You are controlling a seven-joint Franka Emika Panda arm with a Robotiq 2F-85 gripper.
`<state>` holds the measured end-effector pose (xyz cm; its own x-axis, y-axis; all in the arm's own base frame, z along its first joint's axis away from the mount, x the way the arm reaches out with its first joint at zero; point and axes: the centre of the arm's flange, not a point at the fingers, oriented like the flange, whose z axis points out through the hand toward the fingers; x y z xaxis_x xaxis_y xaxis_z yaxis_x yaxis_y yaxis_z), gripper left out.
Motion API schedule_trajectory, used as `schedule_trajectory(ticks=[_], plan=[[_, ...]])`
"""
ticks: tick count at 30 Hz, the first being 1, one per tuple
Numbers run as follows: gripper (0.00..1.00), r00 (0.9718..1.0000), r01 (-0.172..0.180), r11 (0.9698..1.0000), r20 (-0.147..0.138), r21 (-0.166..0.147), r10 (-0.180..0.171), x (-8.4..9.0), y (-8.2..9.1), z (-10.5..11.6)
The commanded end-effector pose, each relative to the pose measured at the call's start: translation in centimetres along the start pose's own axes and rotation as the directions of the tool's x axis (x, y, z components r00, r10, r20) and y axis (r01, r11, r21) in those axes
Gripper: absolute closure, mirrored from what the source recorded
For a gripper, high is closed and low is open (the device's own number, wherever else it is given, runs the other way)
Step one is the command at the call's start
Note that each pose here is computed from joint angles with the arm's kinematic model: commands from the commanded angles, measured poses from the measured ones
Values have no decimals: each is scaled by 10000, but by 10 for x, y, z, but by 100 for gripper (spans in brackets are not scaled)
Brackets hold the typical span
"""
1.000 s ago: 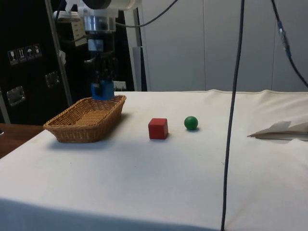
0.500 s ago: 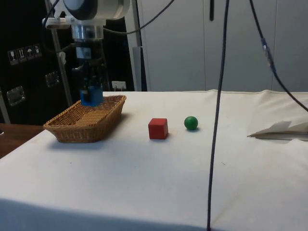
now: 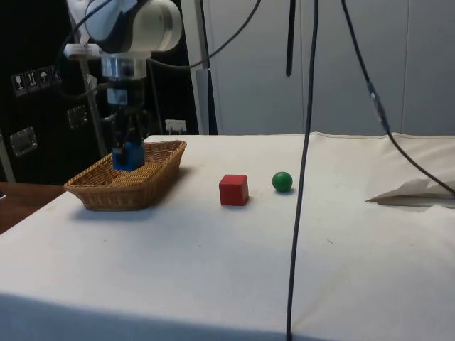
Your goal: Place all non-red objects into the basket.
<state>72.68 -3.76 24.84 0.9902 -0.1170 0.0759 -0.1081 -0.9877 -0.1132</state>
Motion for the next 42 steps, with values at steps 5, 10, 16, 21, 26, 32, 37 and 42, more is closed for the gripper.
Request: schedule_trajectory(ticks=[5, 10, 16, 21, 26, 32, 37, 42], plan=[[97, 10000, -73, 10000, 41, 58, 73, 10, 4, 19], [97, 10000, -83, 10000, -53, -14, 83, 15, 5, 31], [97, 9999, -133, 9999, 68, 65, 132, 19, 6, 48], [71, 9999, -148, 9998, 60, 92, 148, 19, 6, 51], [9, 9998, -163, 9998, 71, 108, 162, 19, 6, 53], [0, 9998, -166, 9998, 60, 111, 165, 19, 6, 53], [0, 9999, -151, 9999, -20, 27, 151, 19, 6, 51], [0, 9998, -221, 9997, -21, 86, 221, 24, 3, 23]])
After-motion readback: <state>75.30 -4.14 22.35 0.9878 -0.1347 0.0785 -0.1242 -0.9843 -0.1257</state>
